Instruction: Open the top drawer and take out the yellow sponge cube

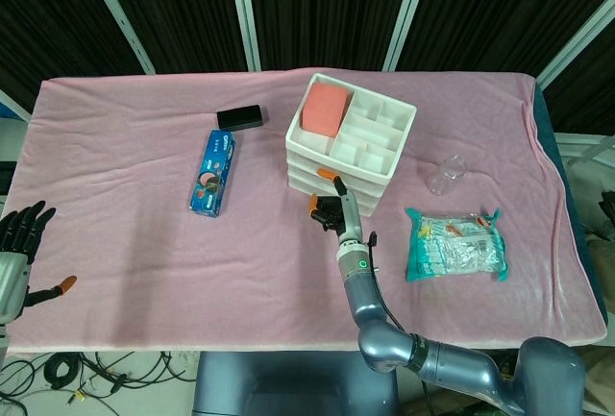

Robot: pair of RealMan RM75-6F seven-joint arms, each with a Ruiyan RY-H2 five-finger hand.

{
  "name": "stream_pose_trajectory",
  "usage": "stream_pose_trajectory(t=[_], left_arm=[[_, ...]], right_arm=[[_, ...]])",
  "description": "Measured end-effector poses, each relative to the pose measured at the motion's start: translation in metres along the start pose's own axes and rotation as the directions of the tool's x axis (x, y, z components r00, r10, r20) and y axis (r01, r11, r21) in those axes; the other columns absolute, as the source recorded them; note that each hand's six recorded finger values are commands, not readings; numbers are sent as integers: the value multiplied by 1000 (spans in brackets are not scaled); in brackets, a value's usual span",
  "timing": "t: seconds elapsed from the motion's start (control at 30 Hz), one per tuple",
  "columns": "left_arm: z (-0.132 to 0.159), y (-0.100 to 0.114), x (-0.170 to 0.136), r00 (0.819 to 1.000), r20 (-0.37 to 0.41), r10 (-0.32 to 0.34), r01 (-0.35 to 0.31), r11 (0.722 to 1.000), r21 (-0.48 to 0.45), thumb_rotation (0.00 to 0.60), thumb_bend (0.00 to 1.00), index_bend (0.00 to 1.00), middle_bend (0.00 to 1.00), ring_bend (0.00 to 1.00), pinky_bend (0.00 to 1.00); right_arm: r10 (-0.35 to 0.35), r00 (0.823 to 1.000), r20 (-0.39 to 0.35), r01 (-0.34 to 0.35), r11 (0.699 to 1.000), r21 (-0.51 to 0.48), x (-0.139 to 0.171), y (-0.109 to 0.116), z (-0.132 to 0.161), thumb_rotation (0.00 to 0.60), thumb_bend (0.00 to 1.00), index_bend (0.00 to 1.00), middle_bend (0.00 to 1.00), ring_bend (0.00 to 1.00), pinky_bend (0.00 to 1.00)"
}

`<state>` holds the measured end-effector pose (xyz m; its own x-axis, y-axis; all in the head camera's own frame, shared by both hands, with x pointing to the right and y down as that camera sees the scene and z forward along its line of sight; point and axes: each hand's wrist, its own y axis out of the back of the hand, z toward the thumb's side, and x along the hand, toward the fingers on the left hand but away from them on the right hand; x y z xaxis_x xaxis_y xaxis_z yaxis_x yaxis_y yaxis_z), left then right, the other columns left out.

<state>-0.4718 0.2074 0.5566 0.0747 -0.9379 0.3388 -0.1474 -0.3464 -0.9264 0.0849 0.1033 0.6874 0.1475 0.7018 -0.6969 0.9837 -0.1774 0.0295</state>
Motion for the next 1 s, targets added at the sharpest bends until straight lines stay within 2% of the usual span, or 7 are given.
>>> stream_pose_trajectory(t=[0.73, 1.0], left_arm=[[0, 0, 0, 1000, -2, 1, -1, 1000, 0, 600, 0, 0, 0, 0, 0], [0, 0, 0, 1000, -4, 2, -2, 1000, -1, 600, 0, 0, 0, 0, 0]], right_arm=[[90, 995, 38, -90, 996, 5, 21, -11, -15, 600, 527, 238, 884, 923, 837], [148, 989, 11, -148, 988, 49, 40, -20, -14, 600, 527, 239, 881, 920, 837]])
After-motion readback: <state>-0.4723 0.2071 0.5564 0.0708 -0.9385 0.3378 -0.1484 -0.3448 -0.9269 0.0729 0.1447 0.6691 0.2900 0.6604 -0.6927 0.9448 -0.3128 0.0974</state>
